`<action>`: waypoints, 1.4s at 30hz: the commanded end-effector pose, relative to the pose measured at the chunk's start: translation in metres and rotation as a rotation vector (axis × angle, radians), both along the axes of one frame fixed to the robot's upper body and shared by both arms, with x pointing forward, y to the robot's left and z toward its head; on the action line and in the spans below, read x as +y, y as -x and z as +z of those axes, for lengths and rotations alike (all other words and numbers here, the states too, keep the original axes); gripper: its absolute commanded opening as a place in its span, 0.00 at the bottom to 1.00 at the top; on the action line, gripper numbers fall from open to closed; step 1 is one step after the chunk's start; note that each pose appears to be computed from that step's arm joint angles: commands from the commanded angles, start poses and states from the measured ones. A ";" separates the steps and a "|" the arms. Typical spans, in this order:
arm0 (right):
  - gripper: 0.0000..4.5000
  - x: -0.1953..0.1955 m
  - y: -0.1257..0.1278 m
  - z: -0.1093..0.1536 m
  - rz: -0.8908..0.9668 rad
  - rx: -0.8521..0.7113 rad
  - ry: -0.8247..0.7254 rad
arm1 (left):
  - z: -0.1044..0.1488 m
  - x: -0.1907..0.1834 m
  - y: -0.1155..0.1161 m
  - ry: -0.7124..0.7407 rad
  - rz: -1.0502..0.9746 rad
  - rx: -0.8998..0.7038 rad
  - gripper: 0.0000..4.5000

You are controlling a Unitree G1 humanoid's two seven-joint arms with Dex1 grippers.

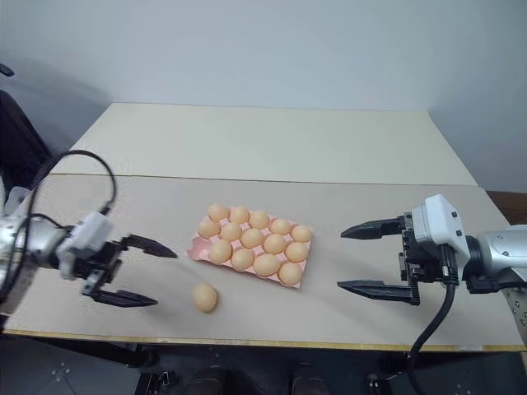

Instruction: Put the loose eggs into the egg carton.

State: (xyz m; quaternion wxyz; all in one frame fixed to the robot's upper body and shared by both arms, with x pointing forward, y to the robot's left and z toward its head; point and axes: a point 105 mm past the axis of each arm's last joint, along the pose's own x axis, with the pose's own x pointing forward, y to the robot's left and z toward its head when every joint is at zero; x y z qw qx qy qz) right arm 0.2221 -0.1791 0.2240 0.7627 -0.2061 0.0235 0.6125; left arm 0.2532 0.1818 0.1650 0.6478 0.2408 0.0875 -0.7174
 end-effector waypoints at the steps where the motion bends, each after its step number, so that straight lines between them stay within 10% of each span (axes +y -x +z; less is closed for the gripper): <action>1: 1.00 0.004 0.005 0.009 0.016 -0.032 -0.003 | -0.012 -0.019 -0.008 -0.074 -0.124 -0.098 0.99; 14: 1.00 0.005 0.012 0.010 -0.007 -0.040 -0.009 | -0.050 -0.040 -0.021 -0.239 -0.349 -0.218 0.99; 23: 1.00 0.005 0.012 0.012 -0.013 -0.051 -0.013 | -0.056 -0.041 -0.024 -0.248 -0.352 -0.238 0.47; 36: 1.00 0.005 0.008 0.010 -0.016 -0.057 -0.020 | 0.023 -0.017 -0.051 0.120 0.049 -0.174 0.47; 42: 1.00 0.007 0.006 0.009 -0.011 -0.063 -0.024 | 0.012 0.003 -0.078 0.032 0.263 -0.255 0.47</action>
